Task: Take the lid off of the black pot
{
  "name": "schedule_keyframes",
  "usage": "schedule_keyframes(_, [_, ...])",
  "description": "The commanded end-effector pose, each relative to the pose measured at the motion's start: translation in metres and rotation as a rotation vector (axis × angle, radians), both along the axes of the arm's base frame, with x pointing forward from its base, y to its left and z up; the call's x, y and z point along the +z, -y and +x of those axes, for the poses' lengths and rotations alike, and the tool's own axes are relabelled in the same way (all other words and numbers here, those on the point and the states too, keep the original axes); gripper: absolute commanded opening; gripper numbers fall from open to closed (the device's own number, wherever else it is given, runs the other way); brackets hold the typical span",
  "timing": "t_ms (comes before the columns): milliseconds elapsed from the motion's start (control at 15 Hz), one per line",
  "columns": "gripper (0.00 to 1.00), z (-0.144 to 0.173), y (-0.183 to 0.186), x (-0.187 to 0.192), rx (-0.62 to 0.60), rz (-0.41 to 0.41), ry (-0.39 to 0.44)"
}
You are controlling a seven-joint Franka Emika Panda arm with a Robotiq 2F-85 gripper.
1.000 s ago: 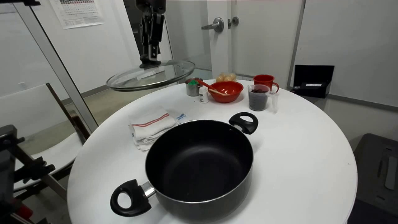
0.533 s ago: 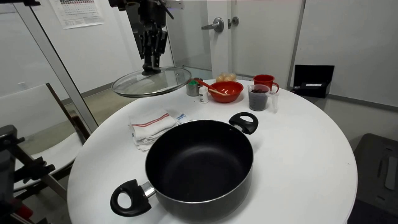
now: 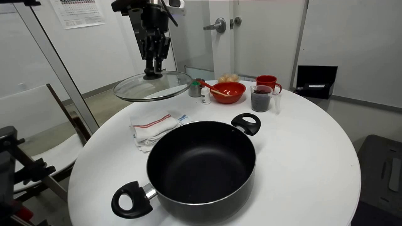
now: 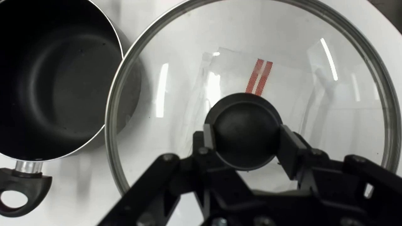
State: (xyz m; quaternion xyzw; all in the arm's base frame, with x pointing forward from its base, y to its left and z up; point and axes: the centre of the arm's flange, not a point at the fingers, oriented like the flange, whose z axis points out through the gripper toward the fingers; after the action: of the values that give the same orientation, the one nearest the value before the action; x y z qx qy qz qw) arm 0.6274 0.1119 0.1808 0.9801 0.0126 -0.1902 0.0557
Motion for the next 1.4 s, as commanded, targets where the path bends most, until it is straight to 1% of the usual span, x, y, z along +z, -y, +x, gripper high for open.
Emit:
schedule_keyframes(0, [0.25,0.003,-0.016,-0.027,0.015,0.003,-0.030])
schedule_keyframes(200, [0.25,-0.001,-0.021,-0.055,0.019,-0.009,-0.060])
schedule_keyframes(400, [0.25,-0.003,-0.025,-0.081,0.009,-0.024,-0.071])
schedule_keyframes(867, [0.25,-0.003,-0.026,-0.133,-0.058,-0.078,-0.024])
schedule_keyframes(1000, [0.25,-0.004,-0.027,-0.147,-0.072,-0.091,-0.024])
schedule_keyframes(1200, [0.25,-0.005,-0.029,-0.160,-0.076,-0.100,-0.032])
schedule_keyframes(1333, [0.25,-0.004,-0.032,-0.159,-0.072,-0.095,-0.029])
